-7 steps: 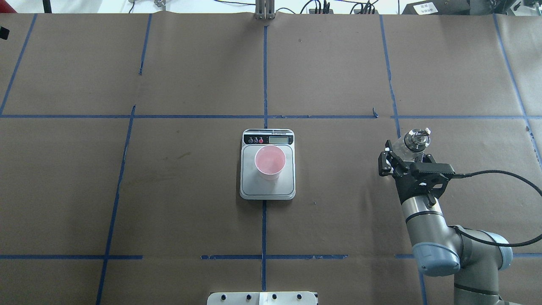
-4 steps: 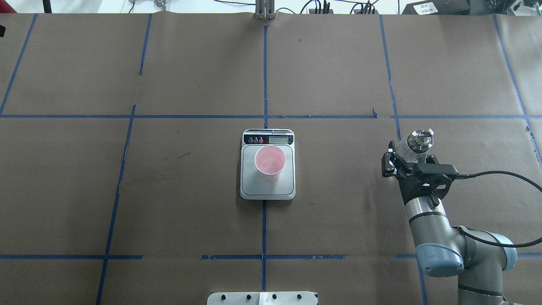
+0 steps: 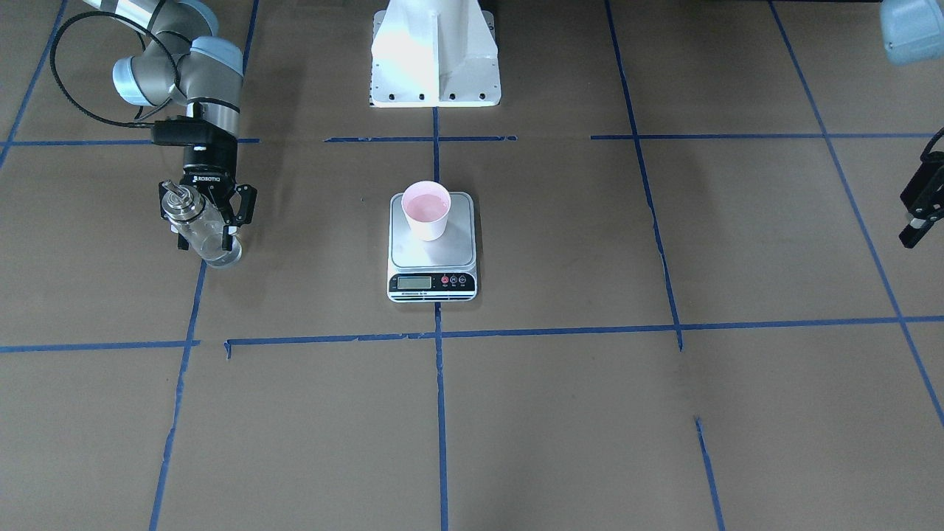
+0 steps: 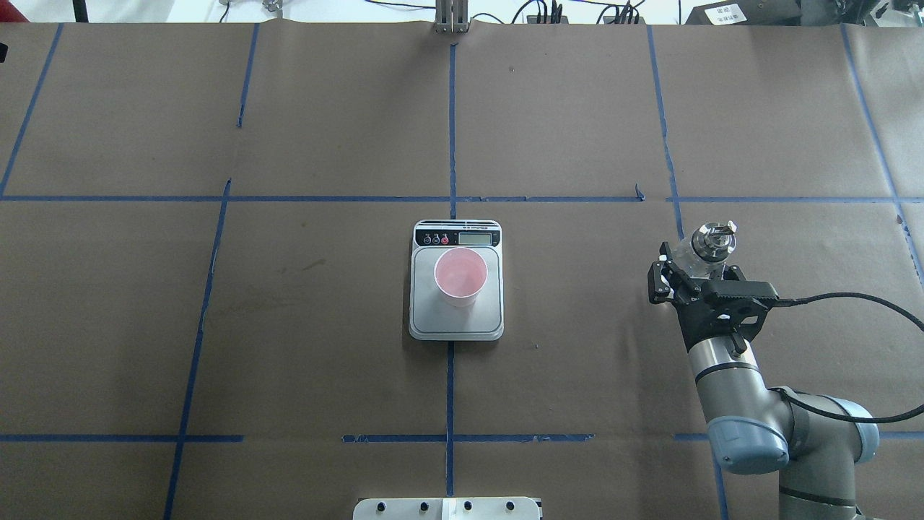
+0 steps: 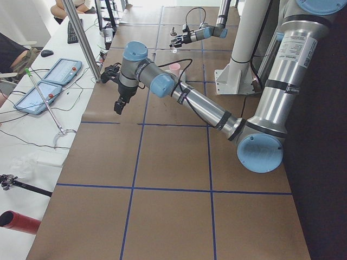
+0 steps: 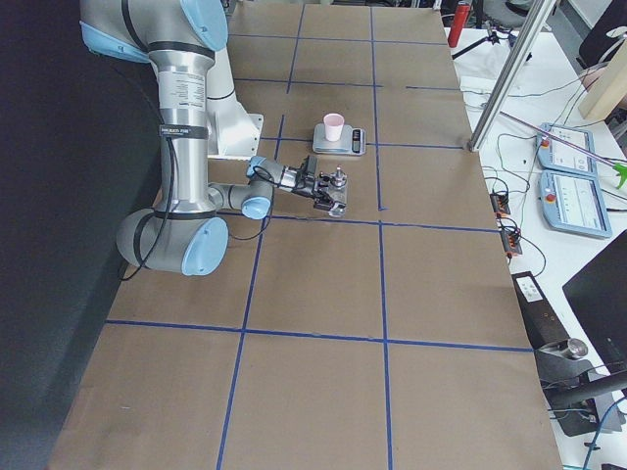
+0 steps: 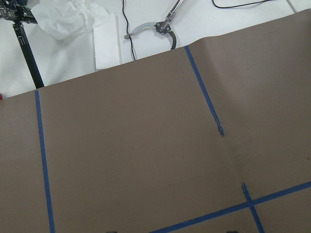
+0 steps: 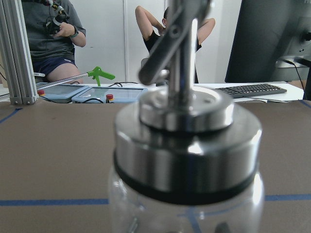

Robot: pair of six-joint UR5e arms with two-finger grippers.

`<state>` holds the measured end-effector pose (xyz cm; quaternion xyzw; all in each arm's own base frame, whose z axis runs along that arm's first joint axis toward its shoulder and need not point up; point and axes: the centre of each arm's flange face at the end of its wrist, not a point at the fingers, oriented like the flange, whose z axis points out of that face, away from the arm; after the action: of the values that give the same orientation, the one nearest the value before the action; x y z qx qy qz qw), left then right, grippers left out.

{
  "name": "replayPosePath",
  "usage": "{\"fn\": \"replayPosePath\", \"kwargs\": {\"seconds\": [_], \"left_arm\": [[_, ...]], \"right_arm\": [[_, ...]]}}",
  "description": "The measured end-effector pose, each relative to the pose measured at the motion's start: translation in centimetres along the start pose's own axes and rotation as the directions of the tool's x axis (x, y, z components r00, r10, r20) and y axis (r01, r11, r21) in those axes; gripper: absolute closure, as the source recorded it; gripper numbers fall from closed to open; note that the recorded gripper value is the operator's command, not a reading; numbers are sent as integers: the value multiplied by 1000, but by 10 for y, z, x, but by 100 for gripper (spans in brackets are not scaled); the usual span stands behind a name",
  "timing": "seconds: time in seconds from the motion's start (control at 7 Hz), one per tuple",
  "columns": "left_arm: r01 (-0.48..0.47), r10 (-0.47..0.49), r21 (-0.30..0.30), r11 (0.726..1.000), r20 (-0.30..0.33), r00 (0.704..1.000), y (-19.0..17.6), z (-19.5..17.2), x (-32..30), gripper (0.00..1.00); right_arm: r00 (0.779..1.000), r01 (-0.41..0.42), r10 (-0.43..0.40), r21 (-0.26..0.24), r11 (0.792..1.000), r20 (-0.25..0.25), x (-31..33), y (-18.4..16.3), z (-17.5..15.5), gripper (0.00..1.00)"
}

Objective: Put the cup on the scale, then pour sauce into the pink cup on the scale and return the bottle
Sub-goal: 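Lower the glass bottle onto the table with the right gripper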

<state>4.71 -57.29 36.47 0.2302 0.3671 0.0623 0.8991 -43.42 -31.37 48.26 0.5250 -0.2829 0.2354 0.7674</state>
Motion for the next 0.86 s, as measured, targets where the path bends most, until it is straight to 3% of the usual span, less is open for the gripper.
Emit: {"fn": "replayPosePath", "kwargs": {"seconds": [0.14,0.86], "left_arm": [[0,0,0,1000,0,1000,0,0,0,20],[0,0,0,1000,0,1000,-1,0,0,20]], "right_arm": [[1000,3,-3,-2,1000,1,0,1,-1,1],[1000,20,-20,21,1000,6,0,10,-8,0]]}}
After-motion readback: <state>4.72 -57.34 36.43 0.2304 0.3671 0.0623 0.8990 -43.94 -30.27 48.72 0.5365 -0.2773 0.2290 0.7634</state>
